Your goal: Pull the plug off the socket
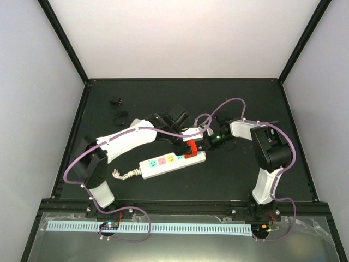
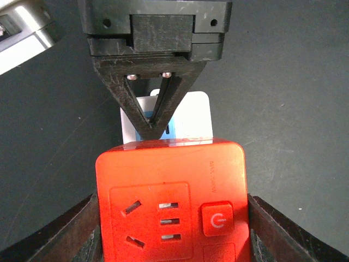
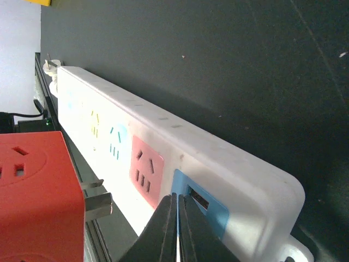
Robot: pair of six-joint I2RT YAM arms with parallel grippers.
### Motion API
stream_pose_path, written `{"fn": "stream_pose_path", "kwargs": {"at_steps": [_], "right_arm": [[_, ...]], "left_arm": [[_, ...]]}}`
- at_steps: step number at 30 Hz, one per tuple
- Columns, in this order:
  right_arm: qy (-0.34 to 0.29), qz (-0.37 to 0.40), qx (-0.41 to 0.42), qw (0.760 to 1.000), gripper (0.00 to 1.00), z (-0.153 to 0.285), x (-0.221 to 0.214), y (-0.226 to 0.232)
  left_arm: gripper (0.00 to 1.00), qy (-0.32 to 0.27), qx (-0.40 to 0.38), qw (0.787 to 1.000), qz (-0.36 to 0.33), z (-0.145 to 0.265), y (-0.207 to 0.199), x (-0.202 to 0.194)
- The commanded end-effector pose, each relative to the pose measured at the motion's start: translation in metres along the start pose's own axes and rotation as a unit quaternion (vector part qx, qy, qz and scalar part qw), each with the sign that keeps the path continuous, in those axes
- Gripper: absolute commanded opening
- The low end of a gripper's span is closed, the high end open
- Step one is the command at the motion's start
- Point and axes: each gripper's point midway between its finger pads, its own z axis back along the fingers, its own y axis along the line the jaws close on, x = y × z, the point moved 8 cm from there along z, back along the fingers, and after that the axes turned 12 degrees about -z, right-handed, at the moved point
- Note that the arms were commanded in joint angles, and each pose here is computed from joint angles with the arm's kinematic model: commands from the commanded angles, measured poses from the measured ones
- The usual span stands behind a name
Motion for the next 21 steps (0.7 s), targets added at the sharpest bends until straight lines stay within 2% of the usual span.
{"fn": "stream_pose_path", "kwargs": {"at_steps": [1, 11, 21], "right_arm": [[0.011, -0.017, -0.083, 0.996, 0.07, -0.009, -0.004, -0.029], [-0.021, 0.029, -0.052, 0.998, 0.12, 0.009, 0.001, 0.000], [-0.056, 0.107, 0.010, 0.993, 0.22, 0.037, 0.004, 0.048]], "left_arm": [[0.30, -0.017, -0.011, 1.000, -0.003, 0.013, -0.007, 0.007], [0.29, -0.023, -0.002, 1.000, 0.020, 0.039, -0.004, -0.004], [0.29, -0.050, 0.008, 0.994, 0.098, 0.066, 0.025, -0.030]]}}
